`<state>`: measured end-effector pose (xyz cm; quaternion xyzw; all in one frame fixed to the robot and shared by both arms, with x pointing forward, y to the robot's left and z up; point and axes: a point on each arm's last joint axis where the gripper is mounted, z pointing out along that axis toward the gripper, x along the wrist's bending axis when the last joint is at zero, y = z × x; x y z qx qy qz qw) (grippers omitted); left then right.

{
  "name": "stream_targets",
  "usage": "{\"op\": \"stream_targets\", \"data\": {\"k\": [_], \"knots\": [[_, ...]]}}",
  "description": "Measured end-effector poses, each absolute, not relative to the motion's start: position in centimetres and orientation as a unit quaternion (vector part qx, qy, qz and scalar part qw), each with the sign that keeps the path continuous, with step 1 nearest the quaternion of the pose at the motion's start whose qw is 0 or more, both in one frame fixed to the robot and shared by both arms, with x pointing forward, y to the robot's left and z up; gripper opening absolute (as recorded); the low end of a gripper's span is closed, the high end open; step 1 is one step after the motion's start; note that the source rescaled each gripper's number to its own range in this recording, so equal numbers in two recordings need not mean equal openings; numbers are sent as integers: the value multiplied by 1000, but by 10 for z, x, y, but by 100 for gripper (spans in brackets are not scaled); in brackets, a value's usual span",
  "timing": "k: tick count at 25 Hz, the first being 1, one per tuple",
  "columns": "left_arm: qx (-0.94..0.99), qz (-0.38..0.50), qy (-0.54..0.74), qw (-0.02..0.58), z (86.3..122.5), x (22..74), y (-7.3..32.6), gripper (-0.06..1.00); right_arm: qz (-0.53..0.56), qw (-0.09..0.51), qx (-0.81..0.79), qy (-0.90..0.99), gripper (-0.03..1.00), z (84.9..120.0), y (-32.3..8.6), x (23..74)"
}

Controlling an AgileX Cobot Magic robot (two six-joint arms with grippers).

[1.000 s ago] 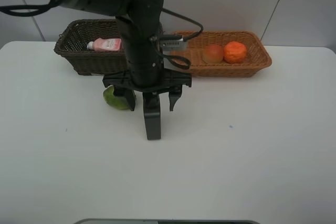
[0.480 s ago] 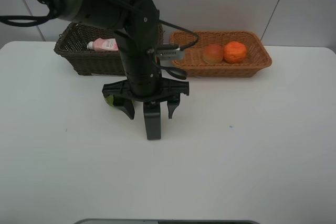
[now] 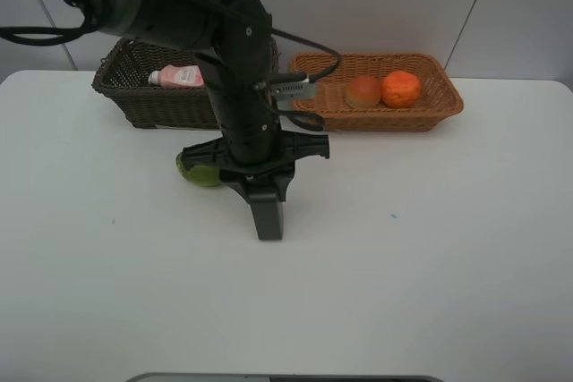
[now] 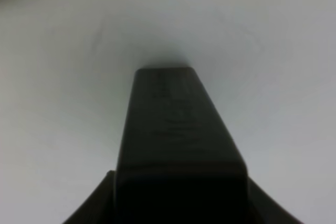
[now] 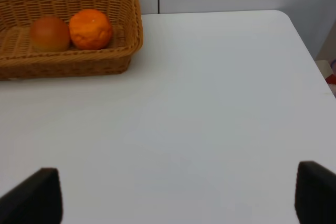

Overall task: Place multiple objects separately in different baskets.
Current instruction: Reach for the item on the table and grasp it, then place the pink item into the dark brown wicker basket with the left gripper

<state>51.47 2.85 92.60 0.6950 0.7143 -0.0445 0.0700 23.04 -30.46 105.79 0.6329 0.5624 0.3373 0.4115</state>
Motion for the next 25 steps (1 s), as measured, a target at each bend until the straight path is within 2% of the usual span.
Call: {"op": "stream_targets", "data": {"k": [25], "knots": [[694,-35,718,50,926,513,32,47,337,412,633,562,88,1058,-305,230]]}}
